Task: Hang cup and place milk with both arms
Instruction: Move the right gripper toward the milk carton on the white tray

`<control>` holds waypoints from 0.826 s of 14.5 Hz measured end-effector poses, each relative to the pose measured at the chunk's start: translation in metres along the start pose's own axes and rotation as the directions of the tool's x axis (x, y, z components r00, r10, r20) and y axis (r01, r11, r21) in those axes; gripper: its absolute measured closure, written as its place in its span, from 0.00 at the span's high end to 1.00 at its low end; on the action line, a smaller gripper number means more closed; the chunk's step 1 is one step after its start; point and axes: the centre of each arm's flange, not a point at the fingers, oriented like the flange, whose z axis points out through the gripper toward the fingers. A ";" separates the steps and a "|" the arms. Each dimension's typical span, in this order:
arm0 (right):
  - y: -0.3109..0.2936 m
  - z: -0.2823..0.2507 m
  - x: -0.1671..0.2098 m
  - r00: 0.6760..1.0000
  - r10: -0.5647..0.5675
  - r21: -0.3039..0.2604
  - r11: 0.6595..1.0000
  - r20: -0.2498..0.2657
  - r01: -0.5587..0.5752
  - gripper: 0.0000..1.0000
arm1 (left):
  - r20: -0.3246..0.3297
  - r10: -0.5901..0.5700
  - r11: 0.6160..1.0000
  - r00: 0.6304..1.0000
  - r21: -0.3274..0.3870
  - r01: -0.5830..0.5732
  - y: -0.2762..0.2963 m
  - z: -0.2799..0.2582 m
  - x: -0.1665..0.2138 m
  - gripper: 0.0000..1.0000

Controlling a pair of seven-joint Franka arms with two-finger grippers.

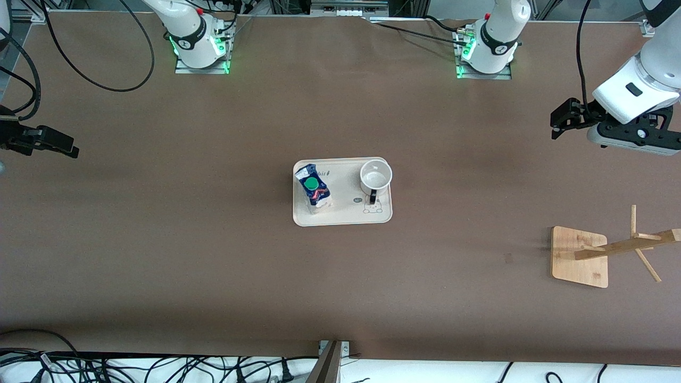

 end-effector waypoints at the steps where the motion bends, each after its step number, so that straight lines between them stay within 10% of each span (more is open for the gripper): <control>1: 0.000 0.000 0.000 1.000 0.000 0.000 1.000 0.000 0.000 1.00 | 0.000 -0.001 1.000 1.000 0.000 0.001 0.000 0.000 0.000 1.00; 12: -0.072 0.001 -0.002 0.999 -0.051 -0.003 0.999 0.006 0.051 1.00 | -0.004 -0.003 1.000 1.000 0.000 0.003 -0.002 -0.002 0.000 1.00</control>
